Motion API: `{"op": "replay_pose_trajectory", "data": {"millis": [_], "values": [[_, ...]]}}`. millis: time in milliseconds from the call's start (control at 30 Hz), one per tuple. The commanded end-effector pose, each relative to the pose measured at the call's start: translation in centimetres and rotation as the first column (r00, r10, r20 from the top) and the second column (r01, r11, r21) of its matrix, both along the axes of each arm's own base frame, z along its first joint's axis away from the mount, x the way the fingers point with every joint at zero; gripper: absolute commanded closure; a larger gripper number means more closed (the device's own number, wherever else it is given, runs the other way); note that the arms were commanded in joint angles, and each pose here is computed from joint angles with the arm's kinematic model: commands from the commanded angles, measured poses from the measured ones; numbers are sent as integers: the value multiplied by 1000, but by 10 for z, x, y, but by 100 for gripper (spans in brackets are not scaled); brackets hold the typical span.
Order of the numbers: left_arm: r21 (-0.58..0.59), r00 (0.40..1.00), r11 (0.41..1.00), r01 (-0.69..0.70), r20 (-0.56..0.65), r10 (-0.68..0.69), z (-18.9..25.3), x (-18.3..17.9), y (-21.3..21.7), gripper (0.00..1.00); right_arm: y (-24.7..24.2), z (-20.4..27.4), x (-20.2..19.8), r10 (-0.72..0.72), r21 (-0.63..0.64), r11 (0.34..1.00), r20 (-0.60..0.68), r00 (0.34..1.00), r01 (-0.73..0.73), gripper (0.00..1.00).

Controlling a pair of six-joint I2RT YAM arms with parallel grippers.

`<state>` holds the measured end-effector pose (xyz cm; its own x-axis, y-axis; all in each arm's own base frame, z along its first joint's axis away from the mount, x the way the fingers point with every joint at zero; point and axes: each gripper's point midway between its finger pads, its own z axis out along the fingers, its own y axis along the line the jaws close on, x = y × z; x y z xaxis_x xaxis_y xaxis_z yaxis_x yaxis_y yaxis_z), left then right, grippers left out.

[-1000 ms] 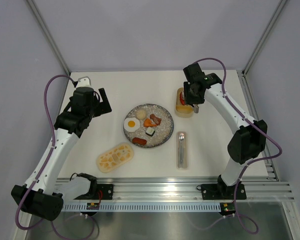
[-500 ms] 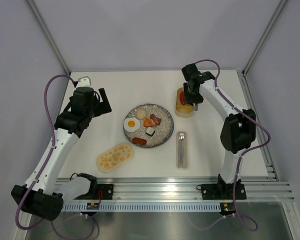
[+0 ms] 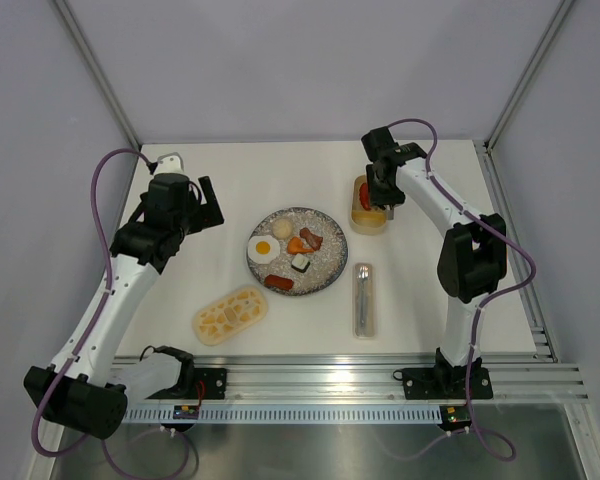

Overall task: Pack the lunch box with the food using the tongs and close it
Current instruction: Place the fake food in the packing box.

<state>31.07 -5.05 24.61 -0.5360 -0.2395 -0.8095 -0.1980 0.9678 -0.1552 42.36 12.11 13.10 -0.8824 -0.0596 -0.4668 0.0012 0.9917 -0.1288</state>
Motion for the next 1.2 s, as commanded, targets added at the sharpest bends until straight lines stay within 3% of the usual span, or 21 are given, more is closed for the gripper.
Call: {"op": "replay_pose_trajectory", "data": {"millis": [0,367,733,1167], "values": [[18,999,1000,-17,40,16,7,9,4,1,-3,20,23,-15,-6,1000,90,996,16,56],[20,1000,1000,-12,29,11,4,11,3,1,-1,32,24,-9,12,1000,115,993,8,44],[24,999,1000,-13,29,13,4,9,4,1,1,49,22,-6,37,999,140,990,1,44],[6,999,1000,-11,33,11,5,8,2,1,39,114,-12,90,217,967,208,974,-135,46]]}}
